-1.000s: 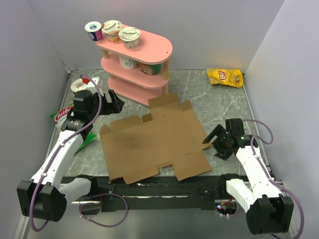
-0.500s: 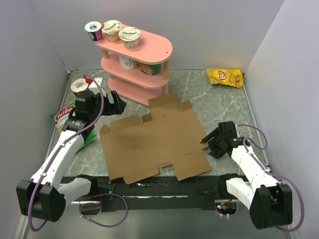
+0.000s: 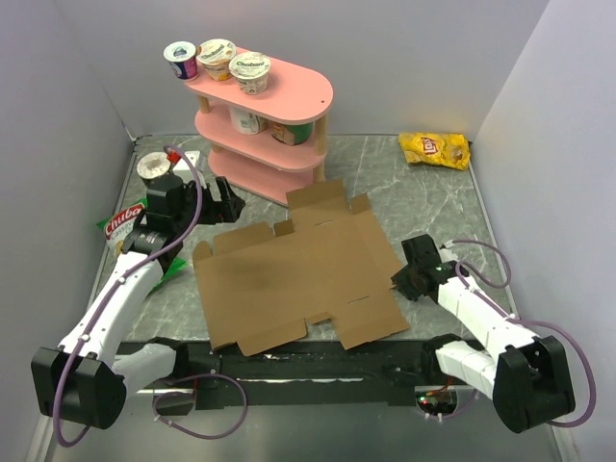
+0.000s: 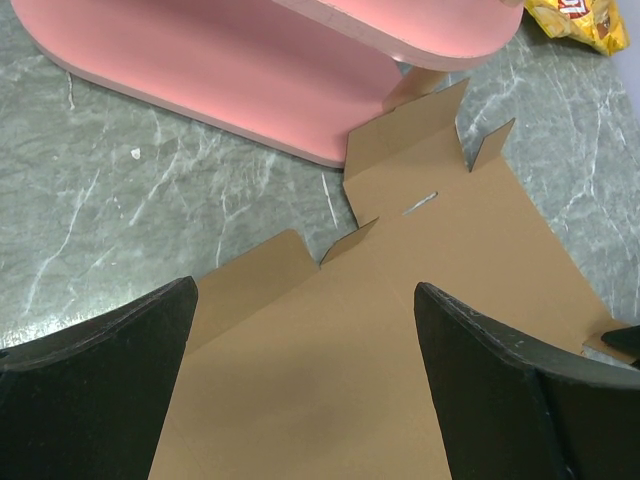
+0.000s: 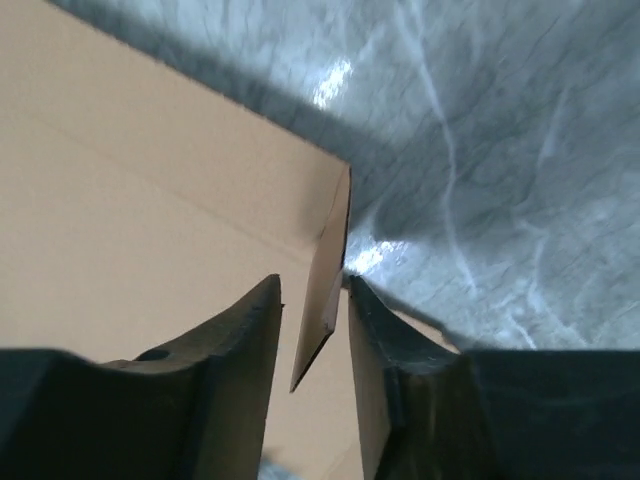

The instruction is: Fold the paper box

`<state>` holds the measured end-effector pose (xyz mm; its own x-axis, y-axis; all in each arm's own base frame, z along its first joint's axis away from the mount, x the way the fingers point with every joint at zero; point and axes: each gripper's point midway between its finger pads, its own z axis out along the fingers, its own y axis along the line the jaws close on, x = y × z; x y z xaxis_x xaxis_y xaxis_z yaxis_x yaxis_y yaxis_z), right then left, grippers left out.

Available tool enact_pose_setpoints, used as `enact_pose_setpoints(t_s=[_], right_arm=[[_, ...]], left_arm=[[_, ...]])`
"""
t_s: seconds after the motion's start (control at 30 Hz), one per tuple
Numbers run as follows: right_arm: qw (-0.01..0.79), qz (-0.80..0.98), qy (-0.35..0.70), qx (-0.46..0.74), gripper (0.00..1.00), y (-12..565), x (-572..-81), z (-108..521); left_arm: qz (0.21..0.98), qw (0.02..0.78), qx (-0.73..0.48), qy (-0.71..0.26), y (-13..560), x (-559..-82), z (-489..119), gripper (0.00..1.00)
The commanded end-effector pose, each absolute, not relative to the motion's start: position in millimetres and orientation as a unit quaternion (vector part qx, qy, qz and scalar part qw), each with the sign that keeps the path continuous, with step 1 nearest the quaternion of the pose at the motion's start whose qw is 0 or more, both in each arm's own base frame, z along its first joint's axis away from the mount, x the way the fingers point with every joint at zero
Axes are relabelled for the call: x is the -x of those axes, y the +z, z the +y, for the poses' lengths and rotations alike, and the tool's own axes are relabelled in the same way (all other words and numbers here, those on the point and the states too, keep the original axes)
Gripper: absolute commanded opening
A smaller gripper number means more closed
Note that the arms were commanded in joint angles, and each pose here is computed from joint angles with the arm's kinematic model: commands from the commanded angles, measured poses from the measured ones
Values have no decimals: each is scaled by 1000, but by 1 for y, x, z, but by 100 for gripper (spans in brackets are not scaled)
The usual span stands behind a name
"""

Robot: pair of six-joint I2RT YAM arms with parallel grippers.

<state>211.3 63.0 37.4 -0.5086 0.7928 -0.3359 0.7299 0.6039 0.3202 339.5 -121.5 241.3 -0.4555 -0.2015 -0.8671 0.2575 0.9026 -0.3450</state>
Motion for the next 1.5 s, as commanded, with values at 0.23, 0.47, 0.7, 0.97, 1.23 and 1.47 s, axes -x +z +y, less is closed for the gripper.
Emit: enact_pose_setpoints(t_s=[0.23,0.47,0.7,0.97,1.23,1.47], right_arm=[[342,835,47,-429,0,70,-244,39],[477,799,59,-360,0,159,-266,23],[595,772,93,-204,0,239,-271,33],[670,723,168,-16,0,312,-266,78],[683,721,104,-45,0,333,-241,45],[694,715,68,-60,0,331,-219,23]], left_arm=[[803,542,-56,-240,266,-338,-135,96],[782,551,-82,-281,289,-337,-151,96],[740,576,-113,-328,344,-330,-166,96],[676,613,-152,-379,407,-321,-182,96],[679,577,-180,-416,395,-327,-201,96],[688,546,-209,-429,382,-327,-236,96]])
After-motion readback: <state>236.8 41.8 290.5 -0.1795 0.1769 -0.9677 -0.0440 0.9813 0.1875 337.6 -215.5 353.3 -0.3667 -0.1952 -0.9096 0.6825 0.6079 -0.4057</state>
